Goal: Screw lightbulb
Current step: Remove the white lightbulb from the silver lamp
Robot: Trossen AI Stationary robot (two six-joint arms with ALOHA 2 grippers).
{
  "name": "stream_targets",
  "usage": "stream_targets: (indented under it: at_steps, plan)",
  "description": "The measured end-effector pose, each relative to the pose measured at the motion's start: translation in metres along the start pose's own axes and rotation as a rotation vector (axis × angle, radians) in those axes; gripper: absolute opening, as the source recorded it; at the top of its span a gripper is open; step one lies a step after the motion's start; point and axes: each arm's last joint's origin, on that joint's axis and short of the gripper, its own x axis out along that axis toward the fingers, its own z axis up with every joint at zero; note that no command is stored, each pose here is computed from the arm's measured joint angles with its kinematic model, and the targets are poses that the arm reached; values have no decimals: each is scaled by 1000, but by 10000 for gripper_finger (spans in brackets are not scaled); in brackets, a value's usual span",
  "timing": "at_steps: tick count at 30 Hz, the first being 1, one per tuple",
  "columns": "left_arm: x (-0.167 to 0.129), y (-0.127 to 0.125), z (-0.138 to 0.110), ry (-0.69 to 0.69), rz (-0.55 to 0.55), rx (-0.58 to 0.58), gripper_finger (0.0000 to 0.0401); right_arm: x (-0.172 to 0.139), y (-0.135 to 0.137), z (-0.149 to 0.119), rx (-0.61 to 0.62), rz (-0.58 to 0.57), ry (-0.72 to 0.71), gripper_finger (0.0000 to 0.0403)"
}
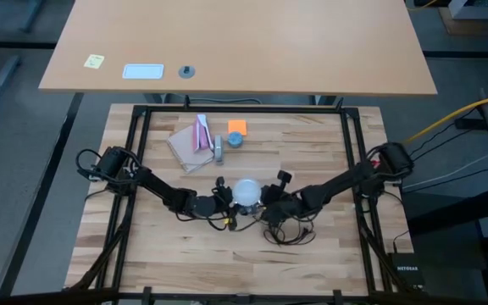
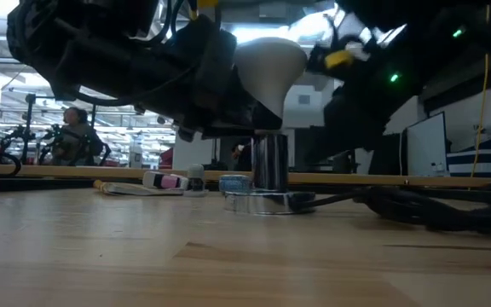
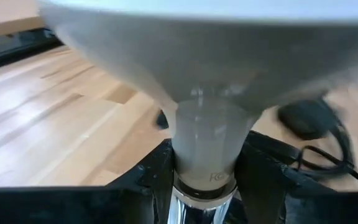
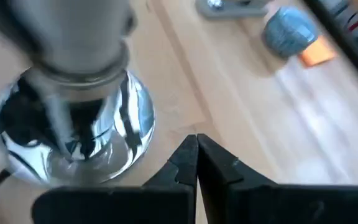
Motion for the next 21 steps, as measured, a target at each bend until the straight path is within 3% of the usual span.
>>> stream_targets:
  at_steps: [5,11,21]
  plan:
    - [0,-1,0,5,-24,2,133,24,-5,-5,26,15,59,10]
    - [0,0,0,5,-8,7,133,40,6,-9,74,139,61,10]
    - [0,2,1,-11,46,10,133,19,35,-18,181,198,30,10]
